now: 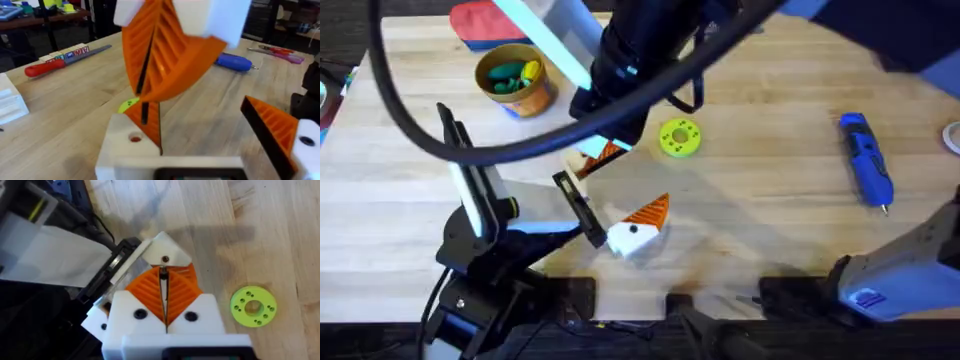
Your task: Pick up the gripper from the table and insert it into the empty holder that is missing its gripper. Then pick up a screw, insert it into the mounting hole, and use the screwdriver to tighten it. Finally, clean up the table by picking up the vegetable and placing it into the bucket.
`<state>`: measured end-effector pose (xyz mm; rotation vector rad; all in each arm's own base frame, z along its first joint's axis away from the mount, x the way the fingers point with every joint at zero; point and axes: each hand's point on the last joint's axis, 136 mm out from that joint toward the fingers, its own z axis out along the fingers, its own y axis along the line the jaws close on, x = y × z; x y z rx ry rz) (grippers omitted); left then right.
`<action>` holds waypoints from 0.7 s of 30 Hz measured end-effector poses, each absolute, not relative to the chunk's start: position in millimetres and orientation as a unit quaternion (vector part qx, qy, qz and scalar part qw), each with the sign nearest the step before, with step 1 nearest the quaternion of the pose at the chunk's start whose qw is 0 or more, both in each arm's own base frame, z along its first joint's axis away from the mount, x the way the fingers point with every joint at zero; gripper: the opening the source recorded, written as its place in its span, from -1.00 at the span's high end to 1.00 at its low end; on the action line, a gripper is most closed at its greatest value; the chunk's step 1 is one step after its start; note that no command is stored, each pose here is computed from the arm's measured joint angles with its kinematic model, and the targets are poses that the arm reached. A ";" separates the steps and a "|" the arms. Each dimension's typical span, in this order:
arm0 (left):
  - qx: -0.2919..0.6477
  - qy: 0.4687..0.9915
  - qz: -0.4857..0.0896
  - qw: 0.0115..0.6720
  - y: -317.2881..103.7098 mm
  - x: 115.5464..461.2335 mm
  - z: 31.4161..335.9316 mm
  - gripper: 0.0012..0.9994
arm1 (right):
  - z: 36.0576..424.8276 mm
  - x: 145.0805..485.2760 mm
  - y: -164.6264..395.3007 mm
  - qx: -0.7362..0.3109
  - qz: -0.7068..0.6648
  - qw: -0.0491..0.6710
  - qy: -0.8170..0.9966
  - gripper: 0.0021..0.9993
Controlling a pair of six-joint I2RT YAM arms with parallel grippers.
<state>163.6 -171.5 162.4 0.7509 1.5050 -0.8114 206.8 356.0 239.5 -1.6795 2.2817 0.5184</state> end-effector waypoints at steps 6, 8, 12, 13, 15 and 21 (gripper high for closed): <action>0.323 0.648 -0.349 0.595 -171.4 163.7 162.3 -0.97 | 254.0 205.9 354.7 -0.578 0.184 0.149 0.781 1.00; 0.323 0.648 -0.349 0.595 -171.5 163.6 162.3 -0.97 | 254.4 206.0 354.8 -0.578 0.184 0.150 0.781 1.00; 0.323 0.648 -0.349 0.595 -171.5 163.6 162.4 -0.97 | 254.2 206.0 354.8 -0.578 0.184 0.149 0.781 1.00; 0.323 0.648 -0.349 0.595 -171.5 163.6 162.4 -0.97 | 254.2 206.0 354.8 -0.578 0.184 0.149 0.781 1.00; 0.323 0.648 -0.349 0.595 -171.5 163.7 162.4 -0.97 | 253.3 206.2 355.1 -0.578 0.184 0.148 0.781 1.00; 0.323 0.648 -0.349 0.595 -171.5 163.6 162.3 -0.97 | 245.7 204.0 359.6 -0.582 0.182 0.138 0.780 1.00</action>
